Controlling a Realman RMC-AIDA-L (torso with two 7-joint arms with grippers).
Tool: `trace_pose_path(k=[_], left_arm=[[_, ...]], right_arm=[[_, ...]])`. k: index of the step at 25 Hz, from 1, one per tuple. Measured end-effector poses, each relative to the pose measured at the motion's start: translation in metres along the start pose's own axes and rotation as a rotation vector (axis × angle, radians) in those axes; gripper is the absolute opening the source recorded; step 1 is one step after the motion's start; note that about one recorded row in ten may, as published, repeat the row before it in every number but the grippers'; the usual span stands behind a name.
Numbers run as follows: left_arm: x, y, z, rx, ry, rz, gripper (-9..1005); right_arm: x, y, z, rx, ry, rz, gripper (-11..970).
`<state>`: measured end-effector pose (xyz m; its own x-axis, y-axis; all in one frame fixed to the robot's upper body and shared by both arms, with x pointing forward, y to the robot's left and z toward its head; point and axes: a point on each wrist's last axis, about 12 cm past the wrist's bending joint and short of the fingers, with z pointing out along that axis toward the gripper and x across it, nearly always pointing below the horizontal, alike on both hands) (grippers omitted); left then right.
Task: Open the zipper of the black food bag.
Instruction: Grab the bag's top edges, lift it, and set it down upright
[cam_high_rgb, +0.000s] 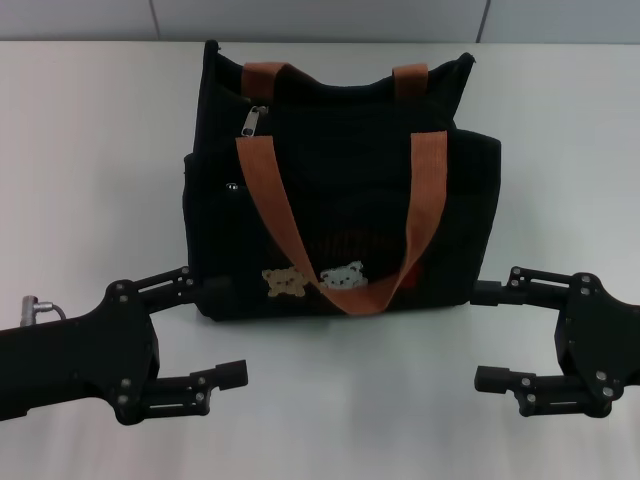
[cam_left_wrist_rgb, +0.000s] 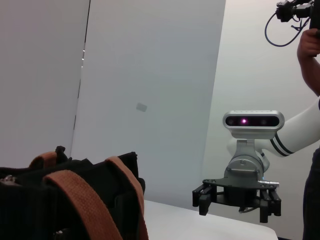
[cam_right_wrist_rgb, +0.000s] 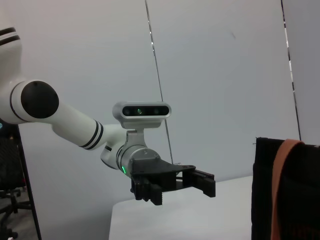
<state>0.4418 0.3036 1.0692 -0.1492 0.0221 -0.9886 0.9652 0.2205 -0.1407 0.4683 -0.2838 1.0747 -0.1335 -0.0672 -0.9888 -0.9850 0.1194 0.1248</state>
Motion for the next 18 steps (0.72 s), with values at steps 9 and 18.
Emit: trace_pose_path(k=[9,18], left_arm=[[0.001,0.001,0.0,-0.011,0.005,-0.003,815],[0.011,0.01,-0.006,-0.173,0.01,-0.028,814]], right_arm=[[-0.001,0.0,0.001,0.0,-0.007,-0.002,784],[0.0,0.0,0.0,0.008,-0.011,0.001,784]])
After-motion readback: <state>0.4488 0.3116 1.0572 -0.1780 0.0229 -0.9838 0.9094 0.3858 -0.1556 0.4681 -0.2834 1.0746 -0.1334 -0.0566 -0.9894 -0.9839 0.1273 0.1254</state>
